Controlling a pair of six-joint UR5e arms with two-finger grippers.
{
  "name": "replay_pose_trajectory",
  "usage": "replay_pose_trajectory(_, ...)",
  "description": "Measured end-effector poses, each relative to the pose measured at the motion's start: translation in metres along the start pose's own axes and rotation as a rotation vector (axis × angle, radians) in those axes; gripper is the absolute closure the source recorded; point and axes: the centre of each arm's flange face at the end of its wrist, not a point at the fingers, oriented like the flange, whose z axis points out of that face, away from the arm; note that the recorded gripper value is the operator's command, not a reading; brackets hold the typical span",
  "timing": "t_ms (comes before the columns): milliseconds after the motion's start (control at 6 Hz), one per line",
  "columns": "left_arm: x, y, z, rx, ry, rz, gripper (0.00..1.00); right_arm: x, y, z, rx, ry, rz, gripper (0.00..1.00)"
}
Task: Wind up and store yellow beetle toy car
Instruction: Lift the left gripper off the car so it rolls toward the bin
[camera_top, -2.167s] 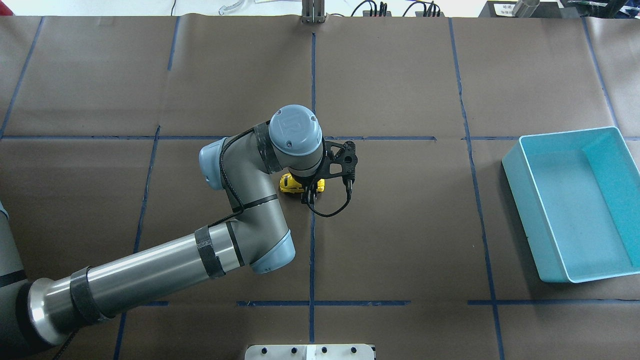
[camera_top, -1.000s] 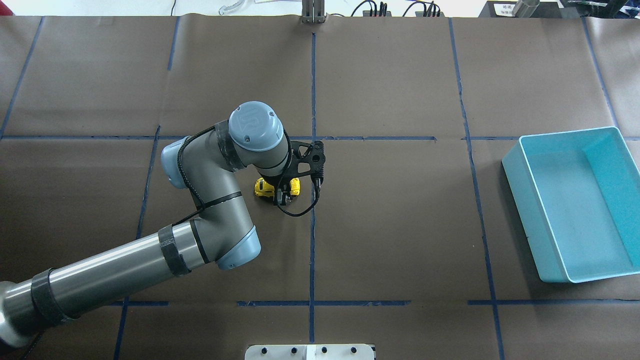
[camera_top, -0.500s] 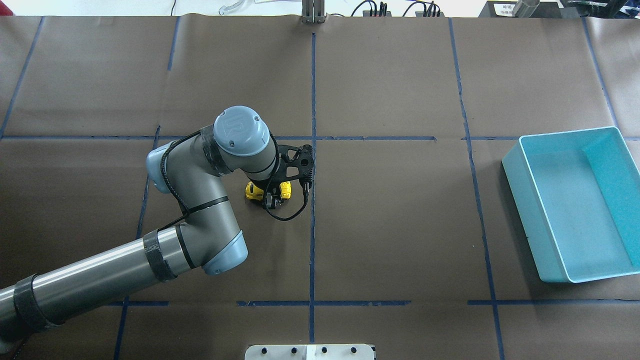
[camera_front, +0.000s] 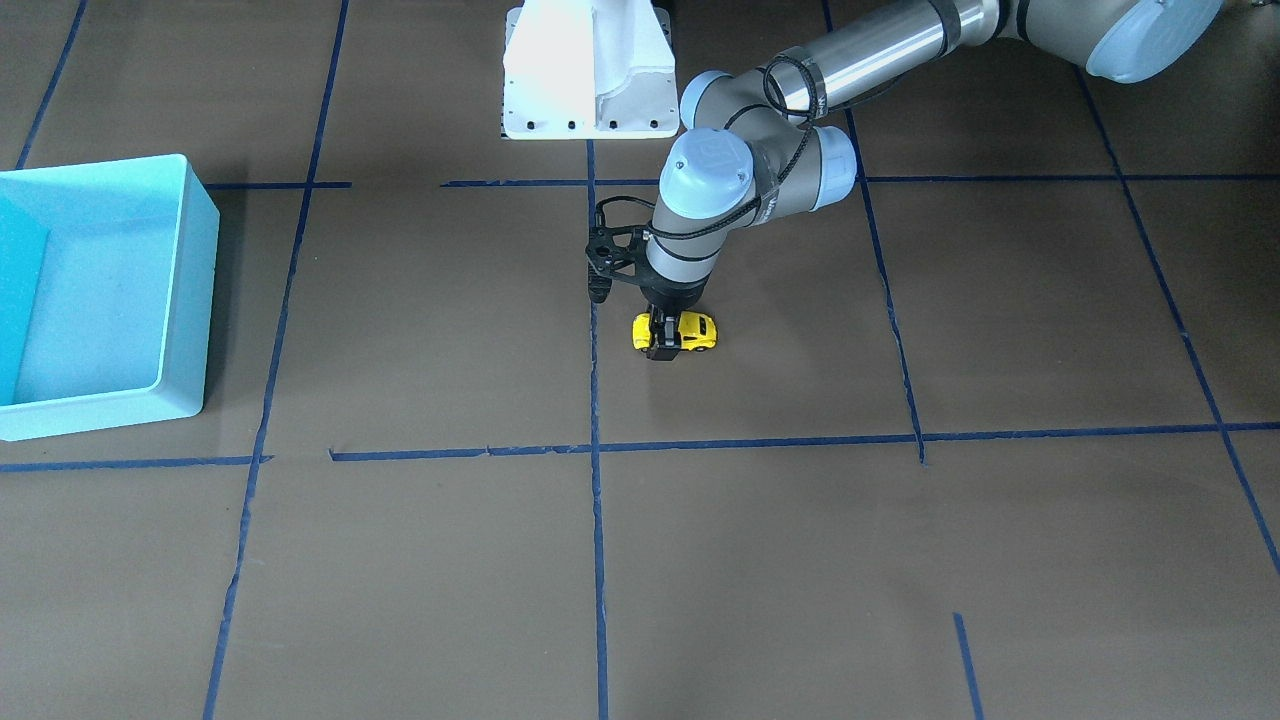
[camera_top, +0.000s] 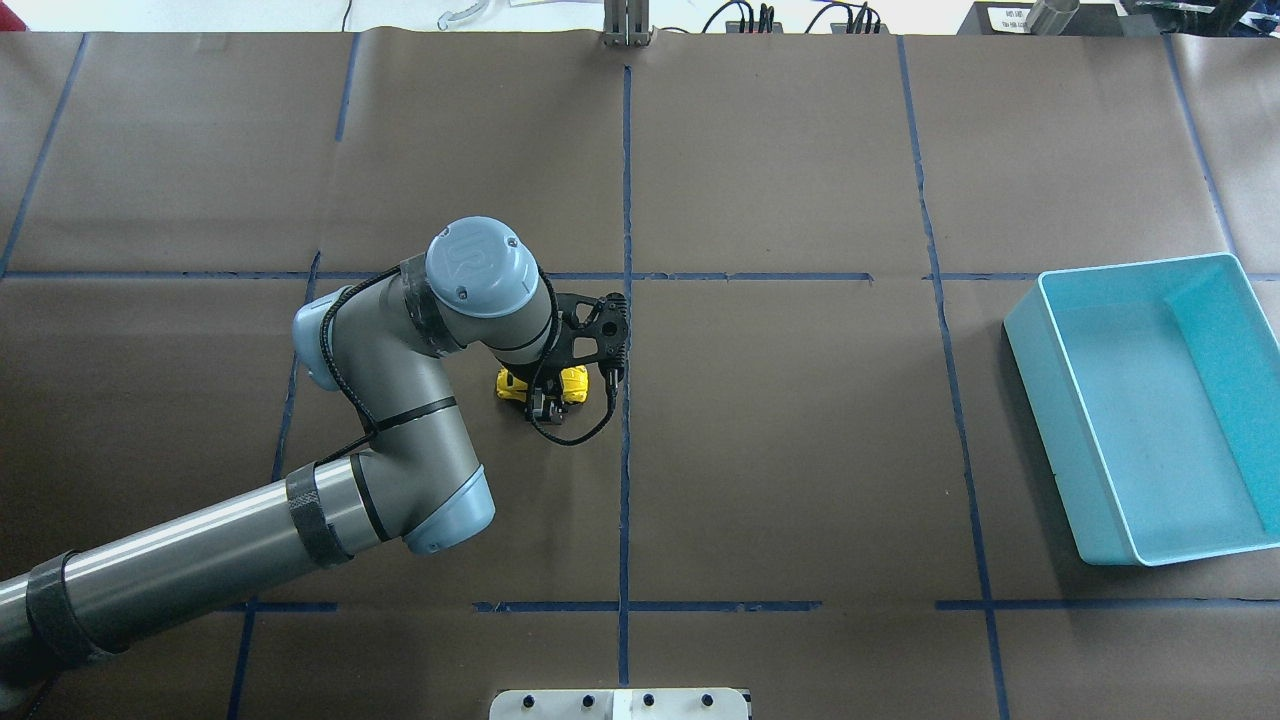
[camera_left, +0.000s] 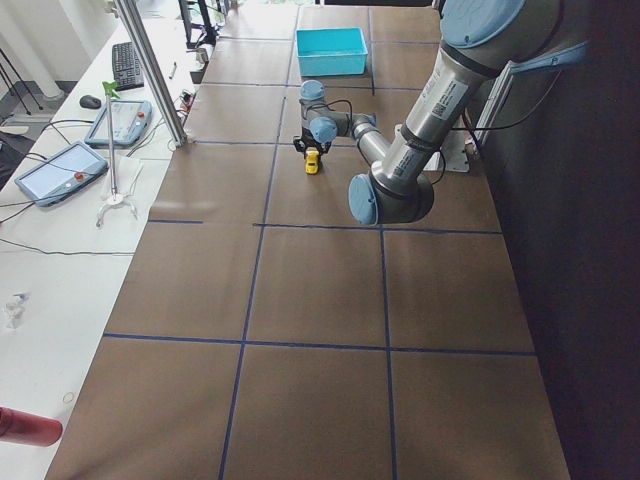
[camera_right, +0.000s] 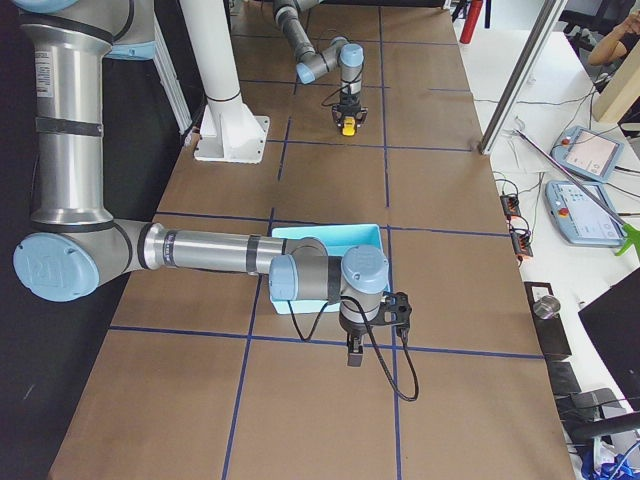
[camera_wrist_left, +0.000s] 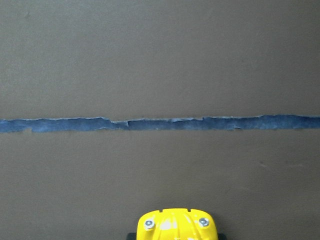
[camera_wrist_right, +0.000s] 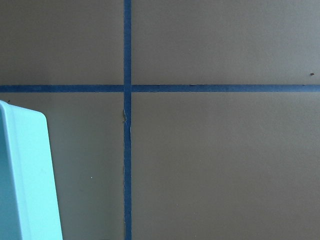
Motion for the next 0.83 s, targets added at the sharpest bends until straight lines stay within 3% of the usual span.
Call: replay_pose_trajectory(833, -0.0023, -0.0002, -0.0018, -0.001, -0.007, 0.004, 0.00, -0.0005, -0.0001, -0.0005, 0.001, -0.001, -0.001, 0.00)
